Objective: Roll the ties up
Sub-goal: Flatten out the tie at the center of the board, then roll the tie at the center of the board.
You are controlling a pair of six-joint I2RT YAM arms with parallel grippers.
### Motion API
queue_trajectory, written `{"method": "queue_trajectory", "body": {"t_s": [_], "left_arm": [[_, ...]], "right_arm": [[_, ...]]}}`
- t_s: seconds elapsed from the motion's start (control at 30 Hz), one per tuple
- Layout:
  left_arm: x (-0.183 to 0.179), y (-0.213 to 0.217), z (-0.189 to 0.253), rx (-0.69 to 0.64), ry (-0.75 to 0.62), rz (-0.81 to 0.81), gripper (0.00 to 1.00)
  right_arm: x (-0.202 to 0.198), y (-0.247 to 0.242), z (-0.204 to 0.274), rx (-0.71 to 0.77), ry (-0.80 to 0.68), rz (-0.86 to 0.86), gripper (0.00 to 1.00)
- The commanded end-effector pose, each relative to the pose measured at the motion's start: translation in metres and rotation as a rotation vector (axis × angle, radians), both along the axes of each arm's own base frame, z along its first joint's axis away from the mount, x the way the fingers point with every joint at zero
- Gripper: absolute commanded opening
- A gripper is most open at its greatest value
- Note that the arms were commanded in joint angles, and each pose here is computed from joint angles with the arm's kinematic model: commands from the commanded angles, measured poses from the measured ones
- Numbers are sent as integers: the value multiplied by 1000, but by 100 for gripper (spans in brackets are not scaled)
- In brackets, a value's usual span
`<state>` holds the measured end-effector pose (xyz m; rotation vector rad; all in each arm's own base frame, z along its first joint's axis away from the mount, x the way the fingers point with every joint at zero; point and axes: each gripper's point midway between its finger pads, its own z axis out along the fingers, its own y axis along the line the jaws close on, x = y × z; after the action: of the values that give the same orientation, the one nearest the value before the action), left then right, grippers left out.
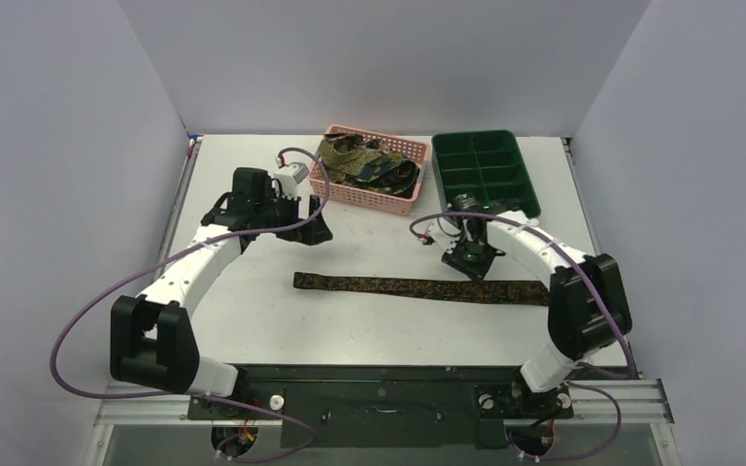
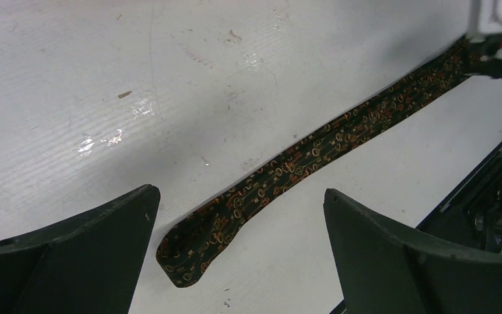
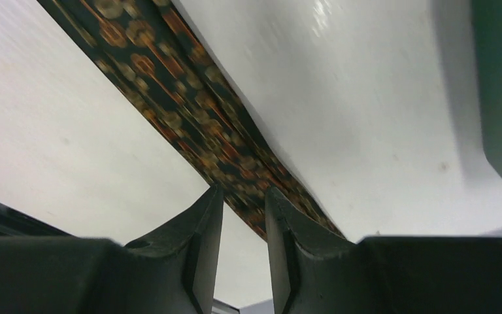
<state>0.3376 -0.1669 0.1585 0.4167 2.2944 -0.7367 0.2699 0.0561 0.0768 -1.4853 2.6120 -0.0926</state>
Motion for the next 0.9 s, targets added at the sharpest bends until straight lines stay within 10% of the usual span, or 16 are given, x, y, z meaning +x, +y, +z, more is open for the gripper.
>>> {"method": "queue_trajectory", "body": {"t_s": [0.0,0.87], "left_arm": [[-5,-5,19,-98,-1,-2,97],[-20,-4,-2,-265,157,48,97]], "right_arm": [[-8,43,-30,32,39,-20,26],[-18,-158,-55,-454,204,-31,22]]}}
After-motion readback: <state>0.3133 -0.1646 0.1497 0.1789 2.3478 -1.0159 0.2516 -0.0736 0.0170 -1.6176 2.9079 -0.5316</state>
